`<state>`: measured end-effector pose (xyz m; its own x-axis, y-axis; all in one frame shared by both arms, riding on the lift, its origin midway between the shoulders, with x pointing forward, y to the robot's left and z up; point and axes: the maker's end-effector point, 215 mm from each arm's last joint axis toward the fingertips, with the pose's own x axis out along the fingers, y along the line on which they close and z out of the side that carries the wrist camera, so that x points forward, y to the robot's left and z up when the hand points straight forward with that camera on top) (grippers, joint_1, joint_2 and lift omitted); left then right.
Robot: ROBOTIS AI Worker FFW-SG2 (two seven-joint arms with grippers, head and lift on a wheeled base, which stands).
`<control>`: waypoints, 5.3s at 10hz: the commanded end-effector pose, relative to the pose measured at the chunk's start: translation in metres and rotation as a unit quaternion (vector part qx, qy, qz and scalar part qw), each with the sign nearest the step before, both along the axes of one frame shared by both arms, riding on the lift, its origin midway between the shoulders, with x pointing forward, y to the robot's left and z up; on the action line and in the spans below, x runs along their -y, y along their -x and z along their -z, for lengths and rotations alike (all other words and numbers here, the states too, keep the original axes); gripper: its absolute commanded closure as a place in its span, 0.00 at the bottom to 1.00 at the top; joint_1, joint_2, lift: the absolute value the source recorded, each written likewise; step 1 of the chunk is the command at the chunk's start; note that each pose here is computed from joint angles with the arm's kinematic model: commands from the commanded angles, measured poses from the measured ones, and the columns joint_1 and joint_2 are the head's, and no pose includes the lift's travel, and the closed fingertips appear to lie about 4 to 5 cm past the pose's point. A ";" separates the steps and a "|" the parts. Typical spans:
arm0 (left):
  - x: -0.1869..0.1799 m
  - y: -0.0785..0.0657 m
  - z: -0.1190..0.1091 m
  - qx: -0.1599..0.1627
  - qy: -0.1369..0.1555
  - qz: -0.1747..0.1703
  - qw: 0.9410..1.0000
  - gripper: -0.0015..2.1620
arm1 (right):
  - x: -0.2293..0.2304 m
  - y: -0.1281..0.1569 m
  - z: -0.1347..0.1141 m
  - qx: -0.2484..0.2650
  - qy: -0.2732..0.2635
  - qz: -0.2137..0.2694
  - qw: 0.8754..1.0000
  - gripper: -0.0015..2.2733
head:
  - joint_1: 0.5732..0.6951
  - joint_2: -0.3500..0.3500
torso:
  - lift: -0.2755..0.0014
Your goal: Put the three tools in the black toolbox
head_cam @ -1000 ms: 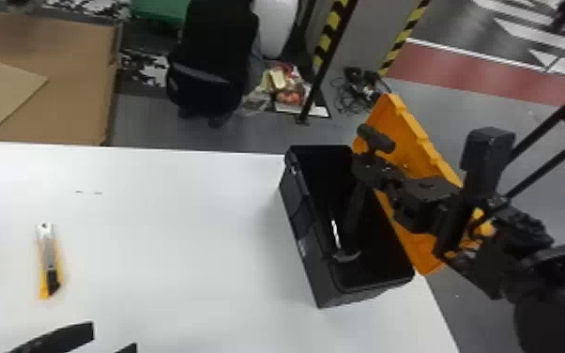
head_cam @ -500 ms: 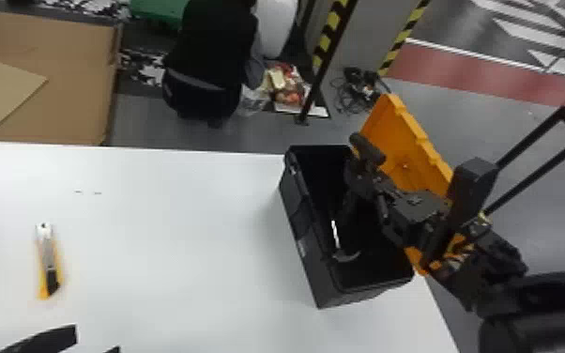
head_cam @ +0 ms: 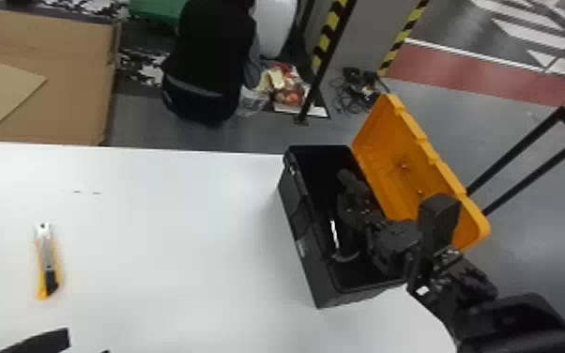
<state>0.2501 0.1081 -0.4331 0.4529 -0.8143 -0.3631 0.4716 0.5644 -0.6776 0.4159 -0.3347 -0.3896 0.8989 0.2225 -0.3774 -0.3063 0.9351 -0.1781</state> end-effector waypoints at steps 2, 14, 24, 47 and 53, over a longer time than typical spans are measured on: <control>-0.011 0.005 -0.003 -0.001 0.001 -0.006 1.000 0.01 | 0.014 0.002 0.016 -0.004 -0.005 0.022 1.000 0.92 | 1.00 0.00 | 0.80; -0.038 -0.005 -0.007 0.048 -0.024 -0.048 0.997 0.02 | -0.062 0.080 -0.063 -0.031 -0.380 0.037 0.924 0.03 | 1.00 0.11 | 0.80; -0.213 -0.033 0.015 0.061 -0.110 -0.243 0.962 0.02 | -0.110 0.086 -0.011 -0.034 -0.349 -0.003 0.936 0.03 | 1.00 0.65 | 0.80; -0.249 -0.114 0.061 0.101 -0.270 -0.324 0.901 0.08 | -0.129 0.099 -0.007 -0.045 -0.336 -0.044 0.940 0.04 | 1.00 0.89 | 0.80; -0.249 -0.117 0.093 0.075 -0.271 -0.340 0.897 0.08 | -0.129 0.106 -0.007 -0.052 -0.332 -0.057 0.940 0.04 | 1.00 0.87 | 0.80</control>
<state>0.3669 0.3592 -0.5254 0.8529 -0.0545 -0.5191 -0.0417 0.9842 -0.1720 0.3112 -0.2056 -0.3819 0.8232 0.5302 -0.2032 -0.3929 0.7903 0.4702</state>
